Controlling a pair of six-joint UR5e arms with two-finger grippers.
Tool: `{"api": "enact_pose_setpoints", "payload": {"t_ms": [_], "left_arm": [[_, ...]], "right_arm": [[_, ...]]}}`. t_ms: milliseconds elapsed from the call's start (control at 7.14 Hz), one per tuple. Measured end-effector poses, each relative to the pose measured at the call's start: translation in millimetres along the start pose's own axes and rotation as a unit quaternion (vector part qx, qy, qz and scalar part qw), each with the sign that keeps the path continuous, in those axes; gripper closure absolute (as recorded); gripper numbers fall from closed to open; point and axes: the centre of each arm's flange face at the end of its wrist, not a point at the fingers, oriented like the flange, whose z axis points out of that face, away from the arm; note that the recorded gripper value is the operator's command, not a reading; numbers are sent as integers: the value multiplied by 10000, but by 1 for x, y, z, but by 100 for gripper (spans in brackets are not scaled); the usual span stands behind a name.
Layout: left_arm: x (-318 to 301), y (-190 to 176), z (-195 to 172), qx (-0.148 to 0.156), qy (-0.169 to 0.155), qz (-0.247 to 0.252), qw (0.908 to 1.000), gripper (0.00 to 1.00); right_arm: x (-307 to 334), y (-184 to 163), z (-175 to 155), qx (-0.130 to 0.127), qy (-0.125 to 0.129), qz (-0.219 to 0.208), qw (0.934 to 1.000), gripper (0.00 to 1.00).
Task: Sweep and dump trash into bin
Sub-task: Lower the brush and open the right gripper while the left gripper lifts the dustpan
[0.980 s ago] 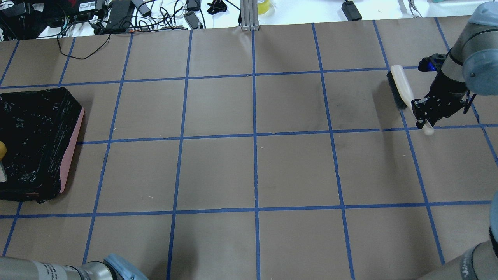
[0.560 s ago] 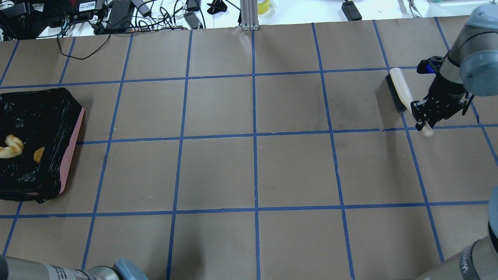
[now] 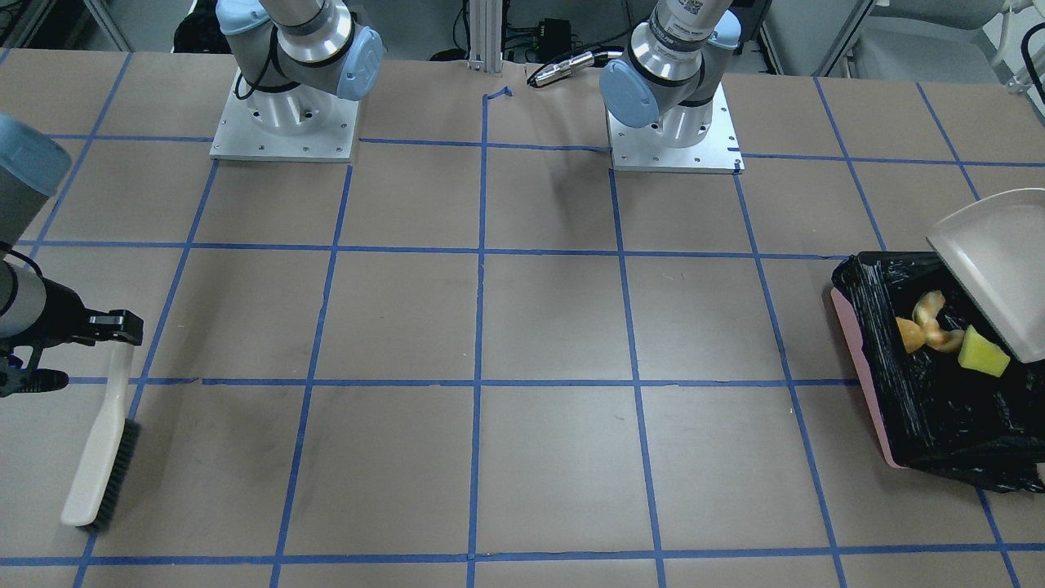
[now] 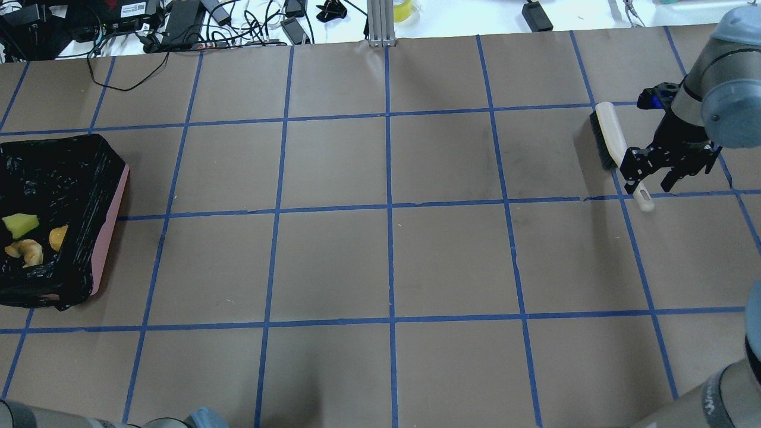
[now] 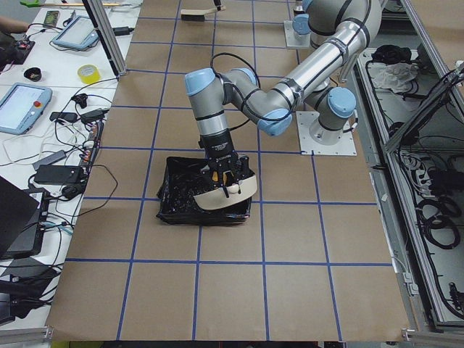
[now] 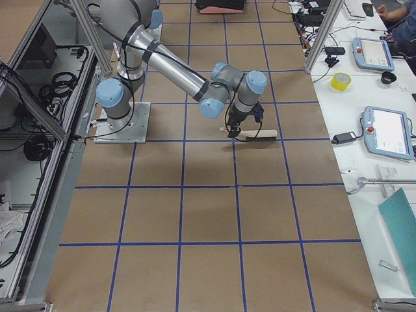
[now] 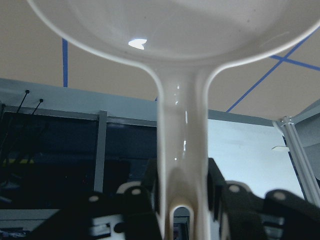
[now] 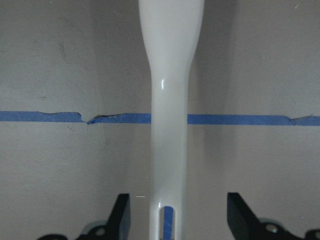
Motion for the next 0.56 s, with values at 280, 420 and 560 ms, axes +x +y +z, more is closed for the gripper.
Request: {"api": "enact_pose_setpoints", "payload": {"t_ms": [280,420,560], "left_arm": [[-1,6,-7,-95,-128,143,9998,100],[-3,12,-14,-18,-275,219,9994,100],[-4,16,-23,301,-514,347,9976,100]], "right_arm": [[-1,2,-10,65,33,13,10000,0],[-4,8,-28,198,96,17,9998,0],[-10,23,-57,375,177,13,9991,0]]}}
